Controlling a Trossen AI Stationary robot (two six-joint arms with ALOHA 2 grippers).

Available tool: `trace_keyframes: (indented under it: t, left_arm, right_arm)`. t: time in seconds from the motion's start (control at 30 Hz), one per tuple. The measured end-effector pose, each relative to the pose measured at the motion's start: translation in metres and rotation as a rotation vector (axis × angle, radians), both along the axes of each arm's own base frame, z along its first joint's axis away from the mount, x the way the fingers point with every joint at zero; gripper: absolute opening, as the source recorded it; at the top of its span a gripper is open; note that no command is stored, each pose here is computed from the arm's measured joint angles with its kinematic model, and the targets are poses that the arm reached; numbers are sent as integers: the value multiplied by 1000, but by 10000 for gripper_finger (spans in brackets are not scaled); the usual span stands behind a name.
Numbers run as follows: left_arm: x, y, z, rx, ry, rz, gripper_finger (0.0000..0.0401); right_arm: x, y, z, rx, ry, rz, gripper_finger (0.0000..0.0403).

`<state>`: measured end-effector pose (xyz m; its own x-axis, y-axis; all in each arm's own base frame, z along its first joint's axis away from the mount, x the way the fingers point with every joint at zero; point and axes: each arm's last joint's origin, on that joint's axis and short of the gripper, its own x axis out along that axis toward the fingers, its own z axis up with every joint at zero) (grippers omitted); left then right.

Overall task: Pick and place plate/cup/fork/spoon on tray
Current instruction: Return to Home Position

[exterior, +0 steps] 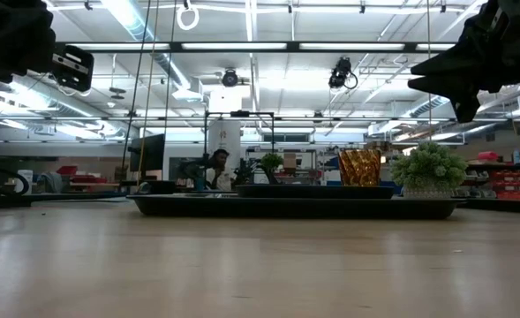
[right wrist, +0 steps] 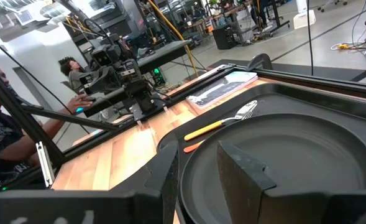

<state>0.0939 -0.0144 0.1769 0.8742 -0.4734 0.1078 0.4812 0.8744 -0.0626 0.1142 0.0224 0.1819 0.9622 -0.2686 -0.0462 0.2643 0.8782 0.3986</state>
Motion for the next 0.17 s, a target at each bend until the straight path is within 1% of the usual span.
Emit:
trace_keyframes:
  t: [0.17]
  left_arm:
    - [0,0,0,0,0,0,18]
  right_arm:
    - [0,0,0,0,0,0,116]
